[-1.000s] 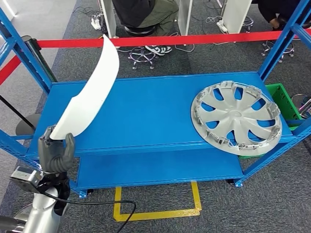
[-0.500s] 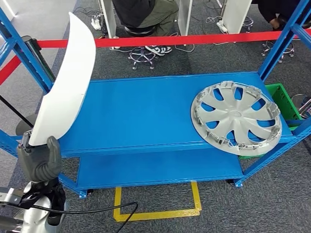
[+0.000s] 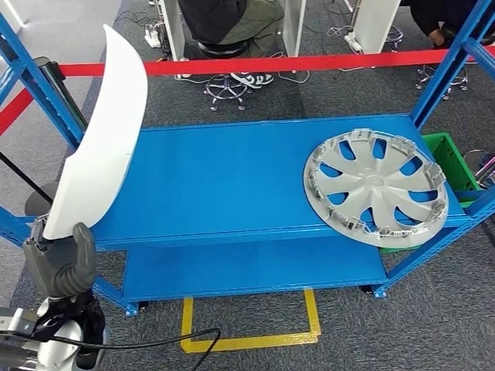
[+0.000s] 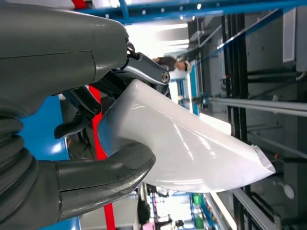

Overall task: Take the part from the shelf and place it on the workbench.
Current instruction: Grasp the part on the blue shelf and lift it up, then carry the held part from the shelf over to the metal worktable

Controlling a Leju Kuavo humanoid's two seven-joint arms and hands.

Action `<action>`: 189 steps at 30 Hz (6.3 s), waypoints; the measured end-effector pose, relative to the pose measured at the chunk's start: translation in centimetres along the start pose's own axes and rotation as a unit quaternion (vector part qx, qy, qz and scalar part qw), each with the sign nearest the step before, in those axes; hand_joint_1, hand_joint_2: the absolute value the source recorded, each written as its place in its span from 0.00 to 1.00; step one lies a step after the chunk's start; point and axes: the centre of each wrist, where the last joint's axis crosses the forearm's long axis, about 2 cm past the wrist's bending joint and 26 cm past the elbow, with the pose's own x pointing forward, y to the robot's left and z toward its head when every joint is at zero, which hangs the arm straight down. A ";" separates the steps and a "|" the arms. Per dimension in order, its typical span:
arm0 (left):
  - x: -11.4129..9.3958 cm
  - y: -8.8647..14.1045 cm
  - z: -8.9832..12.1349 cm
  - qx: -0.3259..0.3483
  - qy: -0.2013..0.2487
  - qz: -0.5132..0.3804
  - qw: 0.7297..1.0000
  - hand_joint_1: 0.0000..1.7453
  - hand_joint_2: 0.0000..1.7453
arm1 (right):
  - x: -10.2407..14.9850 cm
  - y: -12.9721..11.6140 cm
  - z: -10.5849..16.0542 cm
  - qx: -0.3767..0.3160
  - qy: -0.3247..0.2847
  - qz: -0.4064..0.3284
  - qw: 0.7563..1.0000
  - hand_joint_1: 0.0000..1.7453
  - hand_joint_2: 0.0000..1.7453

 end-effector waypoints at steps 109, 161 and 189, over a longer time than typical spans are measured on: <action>4.7 -1.4 2.2 0.012 0.003 0.089 0.996 1.00 1.00 | 1.0 3.1 1.1 0.054 -0.036 -0.052 0.997 0.00 0.00; 4.1 -1.6 2.9 0.013 0.021 0.077 0.997 1.00 1.00 | 0.9 3.3 1.1 0.059 -0.036 -0.055 0.996 0.00 0.00; 3.3 -1.8 3.8 0.014 0.046 0.072 0.996 1.00 1.00 | 0.9 3.2 1.1 0.058 -0.039 -0.060 0.996 0.00 0.00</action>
